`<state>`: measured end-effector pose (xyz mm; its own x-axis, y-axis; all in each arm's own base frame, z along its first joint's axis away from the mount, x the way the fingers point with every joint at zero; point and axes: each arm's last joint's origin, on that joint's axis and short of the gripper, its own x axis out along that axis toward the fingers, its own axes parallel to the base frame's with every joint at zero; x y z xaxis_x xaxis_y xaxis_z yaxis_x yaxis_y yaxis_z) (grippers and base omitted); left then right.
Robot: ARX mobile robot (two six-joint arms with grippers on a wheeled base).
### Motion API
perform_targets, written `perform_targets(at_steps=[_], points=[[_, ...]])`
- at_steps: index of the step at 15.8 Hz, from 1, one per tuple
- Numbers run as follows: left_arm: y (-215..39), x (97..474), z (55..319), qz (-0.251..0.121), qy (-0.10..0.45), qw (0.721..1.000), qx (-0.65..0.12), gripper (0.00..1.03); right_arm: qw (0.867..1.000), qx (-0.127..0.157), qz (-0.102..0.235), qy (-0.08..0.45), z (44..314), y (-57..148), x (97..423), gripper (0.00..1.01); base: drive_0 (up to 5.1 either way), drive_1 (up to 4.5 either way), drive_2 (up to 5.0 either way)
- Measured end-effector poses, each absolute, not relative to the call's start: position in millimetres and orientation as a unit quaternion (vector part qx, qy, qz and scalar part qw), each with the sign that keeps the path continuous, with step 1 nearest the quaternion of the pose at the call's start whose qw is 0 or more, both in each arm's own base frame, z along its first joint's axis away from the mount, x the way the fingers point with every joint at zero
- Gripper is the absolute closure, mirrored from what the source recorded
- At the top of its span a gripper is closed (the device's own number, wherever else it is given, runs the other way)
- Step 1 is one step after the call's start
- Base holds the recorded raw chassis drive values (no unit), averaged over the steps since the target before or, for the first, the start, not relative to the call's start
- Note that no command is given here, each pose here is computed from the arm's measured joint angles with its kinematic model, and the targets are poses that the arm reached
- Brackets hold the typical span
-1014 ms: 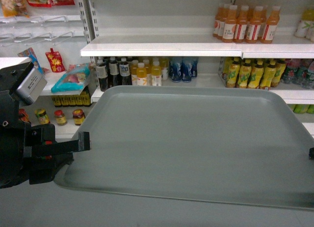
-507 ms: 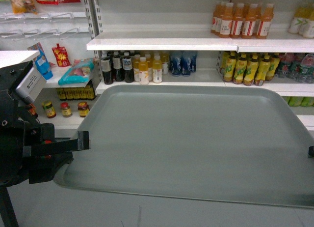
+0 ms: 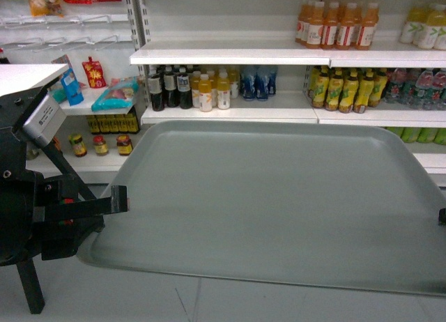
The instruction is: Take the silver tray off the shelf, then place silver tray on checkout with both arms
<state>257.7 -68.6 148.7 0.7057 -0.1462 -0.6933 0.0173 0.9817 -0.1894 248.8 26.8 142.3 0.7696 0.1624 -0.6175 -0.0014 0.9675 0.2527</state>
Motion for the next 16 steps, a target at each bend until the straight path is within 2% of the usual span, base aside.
perform_targets(at_steps=[16], points=[[-69.1, 257.4, 149.0, -0.046, 0.38, 0.92, -0.086, 1.0, 0.933, 0.12, 0.042, 0.338, 141.7, 26.3, 248.2, 0.98, 0.1, -3.71, 3.9]])
